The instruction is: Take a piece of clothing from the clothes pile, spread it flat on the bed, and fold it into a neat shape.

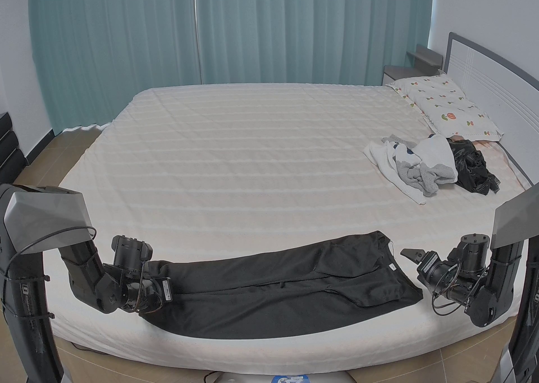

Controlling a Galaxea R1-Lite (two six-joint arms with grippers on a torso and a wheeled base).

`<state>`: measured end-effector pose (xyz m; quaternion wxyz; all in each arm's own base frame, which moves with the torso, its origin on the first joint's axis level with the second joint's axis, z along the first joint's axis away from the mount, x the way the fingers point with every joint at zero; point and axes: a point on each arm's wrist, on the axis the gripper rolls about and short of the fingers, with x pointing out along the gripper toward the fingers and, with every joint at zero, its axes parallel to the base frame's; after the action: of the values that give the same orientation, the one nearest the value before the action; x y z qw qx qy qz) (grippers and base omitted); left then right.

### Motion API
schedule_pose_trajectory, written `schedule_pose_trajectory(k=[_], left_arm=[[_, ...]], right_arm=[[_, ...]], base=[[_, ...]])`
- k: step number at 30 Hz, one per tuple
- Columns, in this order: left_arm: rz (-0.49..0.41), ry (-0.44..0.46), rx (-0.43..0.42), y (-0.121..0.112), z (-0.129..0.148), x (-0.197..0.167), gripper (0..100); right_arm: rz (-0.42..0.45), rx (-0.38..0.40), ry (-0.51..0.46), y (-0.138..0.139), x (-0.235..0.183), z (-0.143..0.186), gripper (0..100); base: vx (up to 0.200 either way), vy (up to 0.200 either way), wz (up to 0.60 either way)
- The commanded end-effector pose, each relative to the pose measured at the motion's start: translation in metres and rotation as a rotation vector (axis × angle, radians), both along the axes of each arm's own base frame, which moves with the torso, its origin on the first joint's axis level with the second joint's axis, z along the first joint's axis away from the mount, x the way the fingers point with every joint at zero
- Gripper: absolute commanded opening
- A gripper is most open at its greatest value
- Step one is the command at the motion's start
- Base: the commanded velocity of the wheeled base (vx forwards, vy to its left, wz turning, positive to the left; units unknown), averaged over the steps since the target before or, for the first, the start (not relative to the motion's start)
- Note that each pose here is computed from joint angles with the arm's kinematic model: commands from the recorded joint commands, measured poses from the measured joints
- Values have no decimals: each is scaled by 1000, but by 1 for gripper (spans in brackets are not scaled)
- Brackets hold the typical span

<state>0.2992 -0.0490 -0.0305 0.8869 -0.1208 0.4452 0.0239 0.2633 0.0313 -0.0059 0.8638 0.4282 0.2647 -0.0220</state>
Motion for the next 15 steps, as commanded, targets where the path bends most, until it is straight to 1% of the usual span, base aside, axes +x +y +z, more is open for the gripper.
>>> schedule_pose_trajectory(k=[1, 6, 12, 15], left_arm=[[16, -61, 1, 4, 21, 1, 0], [29, -55, 2, 8, 29, -2, 0], [69, -50, 4, 21, 32, -3, 0], [95, -41, 11, 33, 35, -4, 0]], right_arm=[[0, 26, 15, 4, 5, -8, 100], [-2, 28, 17, 3, 4, -8, 100], [-4, 27, 28, 3, 2, -9, 100], [-4, 27, 29, 3, 2, -9, 100]], base=[[0, 0, 0], [0, 0, 0], [0, 0, 0], [0, 0, 0]])
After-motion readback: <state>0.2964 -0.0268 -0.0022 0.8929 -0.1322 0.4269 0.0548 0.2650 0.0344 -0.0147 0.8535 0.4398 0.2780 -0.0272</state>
